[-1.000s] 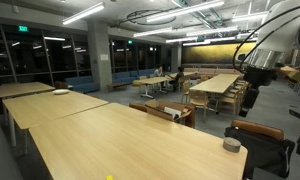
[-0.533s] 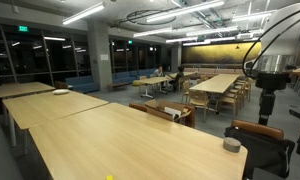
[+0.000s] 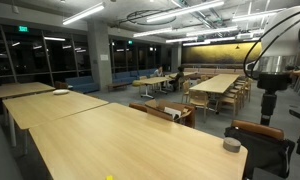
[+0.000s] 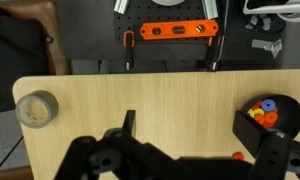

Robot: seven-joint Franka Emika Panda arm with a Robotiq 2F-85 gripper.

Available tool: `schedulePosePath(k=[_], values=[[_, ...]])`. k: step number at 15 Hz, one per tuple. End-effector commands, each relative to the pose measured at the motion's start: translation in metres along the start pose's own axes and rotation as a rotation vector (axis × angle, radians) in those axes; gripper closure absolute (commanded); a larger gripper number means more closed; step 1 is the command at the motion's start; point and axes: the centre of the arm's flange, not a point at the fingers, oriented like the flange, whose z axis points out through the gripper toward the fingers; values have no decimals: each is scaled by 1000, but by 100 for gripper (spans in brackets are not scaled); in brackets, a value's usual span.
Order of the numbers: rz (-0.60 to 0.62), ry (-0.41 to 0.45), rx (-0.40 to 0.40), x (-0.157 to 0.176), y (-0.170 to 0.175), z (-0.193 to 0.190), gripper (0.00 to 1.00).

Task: Put the objects on the right of the table in the black bowl

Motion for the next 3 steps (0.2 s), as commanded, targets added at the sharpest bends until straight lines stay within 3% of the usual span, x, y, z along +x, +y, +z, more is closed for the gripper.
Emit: schedulePosePath(k=[1,3], values=[[1,0,0,0,0,0,0],[2,0,0,0,0,0,0]])
